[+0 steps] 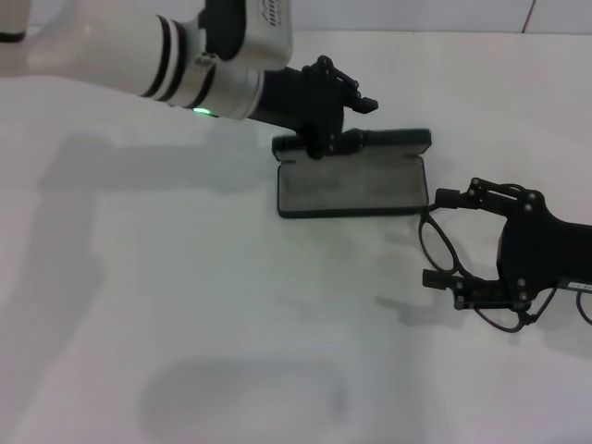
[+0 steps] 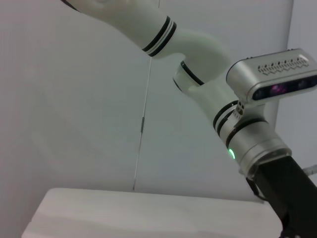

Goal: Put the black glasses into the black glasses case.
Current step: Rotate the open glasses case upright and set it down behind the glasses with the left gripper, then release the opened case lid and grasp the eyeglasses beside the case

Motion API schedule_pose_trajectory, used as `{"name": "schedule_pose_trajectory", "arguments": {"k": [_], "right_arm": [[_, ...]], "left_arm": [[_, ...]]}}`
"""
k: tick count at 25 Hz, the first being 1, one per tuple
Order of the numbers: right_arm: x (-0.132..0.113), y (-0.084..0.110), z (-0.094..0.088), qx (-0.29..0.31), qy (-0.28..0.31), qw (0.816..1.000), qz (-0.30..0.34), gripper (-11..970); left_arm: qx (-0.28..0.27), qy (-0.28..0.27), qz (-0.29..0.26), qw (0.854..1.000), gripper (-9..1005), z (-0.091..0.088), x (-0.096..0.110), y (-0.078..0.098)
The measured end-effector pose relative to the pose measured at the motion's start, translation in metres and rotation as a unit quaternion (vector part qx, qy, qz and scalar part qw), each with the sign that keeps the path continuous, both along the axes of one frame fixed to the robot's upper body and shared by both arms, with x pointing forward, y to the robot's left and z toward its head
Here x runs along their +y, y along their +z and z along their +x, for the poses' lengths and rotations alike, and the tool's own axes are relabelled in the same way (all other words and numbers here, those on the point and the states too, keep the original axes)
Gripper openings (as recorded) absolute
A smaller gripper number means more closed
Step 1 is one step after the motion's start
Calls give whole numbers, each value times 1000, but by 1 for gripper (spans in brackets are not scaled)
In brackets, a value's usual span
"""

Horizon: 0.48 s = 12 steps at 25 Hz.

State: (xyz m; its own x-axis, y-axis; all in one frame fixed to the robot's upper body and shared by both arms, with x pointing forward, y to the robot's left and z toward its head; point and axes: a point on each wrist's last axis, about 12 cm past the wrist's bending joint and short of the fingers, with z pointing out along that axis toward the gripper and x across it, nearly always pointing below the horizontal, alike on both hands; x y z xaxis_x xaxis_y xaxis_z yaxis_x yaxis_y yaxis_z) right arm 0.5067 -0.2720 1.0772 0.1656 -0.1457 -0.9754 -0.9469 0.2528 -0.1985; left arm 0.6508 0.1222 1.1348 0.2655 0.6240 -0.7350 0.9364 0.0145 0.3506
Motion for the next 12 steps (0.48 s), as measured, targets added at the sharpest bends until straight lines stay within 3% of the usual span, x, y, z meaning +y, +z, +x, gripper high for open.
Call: {"name": "schedule_pose_trajectory", "arguments": {"k": [6, 12], "right_arm": [[-3, 0, 0, -1, -4, 1000, -2, 864], [-4, 3, 1, 7, -7, 1000, 2, 864]], "left_arm": [[1, 7, -8, 1000, 336, 0, -1, -1], [38, 16, -162, 986, 379, -8, 10, 17]]}}
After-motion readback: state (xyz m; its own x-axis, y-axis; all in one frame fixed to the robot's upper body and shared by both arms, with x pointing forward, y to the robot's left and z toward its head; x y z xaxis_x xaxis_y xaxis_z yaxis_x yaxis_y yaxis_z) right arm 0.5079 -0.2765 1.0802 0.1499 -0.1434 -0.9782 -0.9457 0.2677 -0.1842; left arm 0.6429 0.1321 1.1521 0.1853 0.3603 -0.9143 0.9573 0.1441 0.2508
